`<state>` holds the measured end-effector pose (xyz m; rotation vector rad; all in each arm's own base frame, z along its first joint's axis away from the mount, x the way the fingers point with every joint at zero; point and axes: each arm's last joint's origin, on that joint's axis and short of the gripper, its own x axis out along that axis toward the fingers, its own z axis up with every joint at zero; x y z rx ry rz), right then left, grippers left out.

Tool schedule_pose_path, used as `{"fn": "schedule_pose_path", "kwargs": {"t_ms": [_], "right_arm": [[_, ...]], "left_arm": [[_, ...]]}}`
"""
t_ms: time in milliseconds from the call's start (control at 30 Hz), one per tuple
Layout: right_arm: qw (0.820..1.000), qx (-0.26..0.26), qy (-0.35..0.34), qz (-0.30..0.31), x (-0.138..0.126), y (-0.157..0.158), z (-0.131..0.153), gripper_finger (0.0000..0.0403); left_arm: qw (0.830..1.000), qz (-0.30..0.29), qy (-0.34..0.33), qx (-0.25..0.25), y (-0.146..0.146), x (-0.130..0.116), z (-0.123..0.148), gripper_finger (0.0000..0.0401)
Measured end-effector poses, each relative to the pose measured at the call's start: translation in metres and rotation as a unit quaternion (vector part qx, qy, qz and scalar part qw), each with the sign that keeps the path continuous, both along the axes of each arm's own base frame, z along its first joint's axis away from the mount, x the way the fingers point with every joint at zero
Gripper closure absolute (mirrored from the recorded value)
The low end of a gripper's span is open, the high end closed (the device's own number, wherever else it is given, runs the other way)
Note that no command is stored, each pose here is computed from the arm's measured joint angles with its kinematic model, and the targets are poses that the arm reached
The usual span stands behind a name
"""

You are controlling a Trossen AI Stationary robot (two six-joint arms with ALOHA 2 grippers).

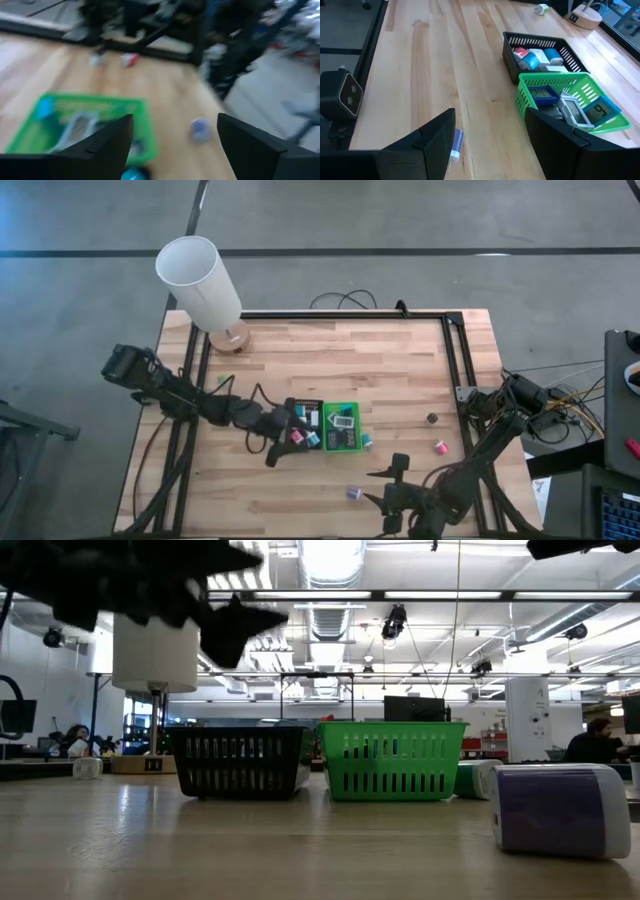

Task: Pick & Place Office items
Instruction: Put the dark blue white charger adapter into the black bin

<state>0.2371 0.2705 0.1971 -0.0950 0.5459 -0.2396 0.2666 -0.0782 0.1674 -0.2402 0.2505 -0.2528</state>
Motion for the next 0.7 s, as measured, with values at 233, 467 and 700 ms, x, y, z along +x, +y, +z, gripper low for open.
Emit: {"fn": "schedule_pose_path", "kwargs": {"t_ms": [233,467,700], "right_arm": [[1.0,0.01,-0.005,-0.001,-0.005,-0.006,0.015,0.0165],[0.999,0.031,-0.022,0.0,-0.011,-0.015,0.041,0.0165],[0.999,-0.004,-0.02,0.029,-0.019,-0.024,0.061,0.0165]], "left_arm": [[0.994,-0.089,-0.049,0.032,-0.046,0.014,0.03,0.011],[0.983,-0.156,0.016,0.092,-0.1,0.044,0.045,0.011],[0.961,-0.159,0.159,0.162,-0.107,0.06,0.04,0.011]]}}
